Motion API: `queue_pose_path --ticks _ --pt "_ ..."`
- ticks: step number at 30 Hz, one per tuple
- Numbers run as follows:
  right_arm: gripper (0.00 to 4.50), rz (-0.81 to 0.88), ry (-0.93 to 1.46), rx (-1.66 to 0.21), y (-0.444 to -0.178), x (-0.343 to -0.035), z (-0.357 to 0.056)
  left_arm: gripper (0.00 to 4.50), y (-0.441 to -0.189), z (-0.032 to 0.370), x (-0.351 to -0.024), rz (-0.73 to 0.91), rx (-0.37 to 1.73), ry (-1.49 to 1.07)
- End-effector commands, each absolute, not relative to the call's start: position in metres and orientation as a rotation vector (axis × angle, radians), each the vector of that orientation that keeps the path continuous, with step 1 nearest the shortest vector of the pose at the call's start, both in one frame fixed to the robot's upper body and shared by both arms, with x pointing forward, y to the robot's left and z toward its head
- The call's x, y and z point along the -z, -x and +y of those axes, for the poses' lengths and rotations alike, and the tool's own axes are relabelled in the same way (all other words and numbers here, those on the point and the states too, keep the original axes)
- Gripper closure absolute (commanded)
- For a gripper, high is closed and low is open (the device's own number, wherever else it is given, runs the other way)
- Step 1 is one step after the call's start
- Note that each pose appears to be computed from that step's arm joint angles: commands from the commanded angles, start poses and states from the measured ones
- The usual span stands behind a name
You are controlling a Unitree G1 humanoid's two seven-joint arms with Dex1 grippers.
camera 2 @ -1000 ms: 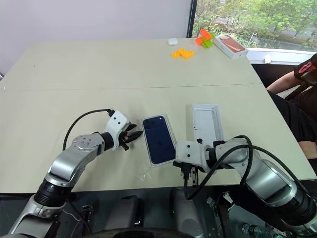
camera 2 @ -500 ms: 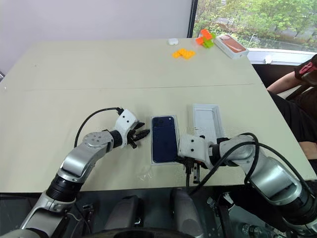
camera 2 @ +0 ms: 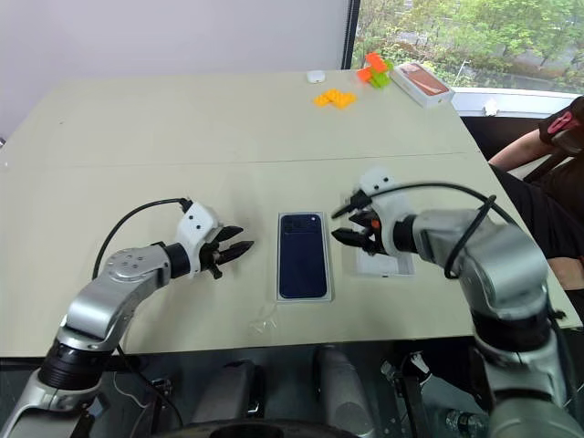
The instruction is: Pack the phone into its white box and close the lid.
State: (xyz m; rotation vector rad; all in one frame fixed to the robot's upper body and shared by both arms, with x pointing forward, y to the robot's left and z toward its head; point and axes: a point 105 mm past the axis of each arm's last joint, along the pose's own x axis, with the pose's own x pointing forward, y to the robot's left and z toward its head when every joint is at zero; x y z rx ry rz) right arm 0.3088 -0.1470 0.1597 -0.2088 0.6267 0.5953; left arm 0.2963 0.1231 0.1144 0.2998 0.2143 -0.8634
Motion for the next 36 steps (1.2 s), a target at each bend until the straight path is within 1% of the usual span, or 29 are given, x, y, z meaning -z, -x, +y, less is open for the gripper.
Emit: queue_pose_path --ticks 1,4,7,15,20,23,26,27,30,32,34,35,36 --pt "1.86 0.643 0.239 -0.447 -0.324 -0.16 -0.16 2.53 -0.278 0.117 -0.13 0.127 1.009 -0.37" --pt "1.86 0.669 0.246 -0.378 -0.329 -0.155 -0.168 2.53 -0.267 0.115 -0.128 0.134 1.088 -0.405" --pt "1.86 0.691 0.221 -0.376 -0.328 -0.149 -0.167 2.53 -0.256 0.113 -0.128 0.135 1.148 -0.415" --pt "1.86 0.719 0.178 -0.405 -0.324 -0.141 -0.156 2.53 -0.258 0.112 -0.126 0.146 1.124 -0.413" --pt "1.86 0.775 0.15 -0.375 -0.319 -0.125 -0.156 2.53 -0.258 0.111 -0.125 0.145 1.118 -0.398" --pt "2.62 0.797 0.144 -0.386 -0.313 -0.118 -0.151 2.53 -0.26 0.111 -0.126 0.14 1.111 -0.386" --pt "4.19 0.784 0.126 -0.394 -0.314 -0.123 -0.145 2.53 -0.261 0.112 -0.126 0.138 1.102 -0.384" --pt "4.49 0.764 0.124 -0.389 -0.316 -0.129 -0.145 2.53 -0.262 0.114 -0.126 0.138 1.091 -0.381" --pt "4.49 0.695 0.1 -0.376 -0.324 -0.152 -0.146 2.53 -0.266 0.122 -0.126 0.141 1.048 -0.379" --pt "4.49 0.591 0.101 -0.419 -0.326 -0.179 -0.139 2.53 -0.274 0.134 -0.126 0.148 0.987 -0.38" --pt "4.49 0.515 0.01 -0.543 -0.321 -0.198 -0.125 2.53 -0.28 0.146 -0.125 0.152 0.93 -0.387" --pt "4.49 0.439 -0.143 -0.717 -0.31 -0.213 -0.102 2.53 -0.287 0.158 -0.127 0.15 0.877 -0.383" --pt "4.49 0.382 -0.259 -0.834 -0.301 -0.227 -0.089 2.53 -0.291 0.166 -0.127 0.149 0.839 -0.379"
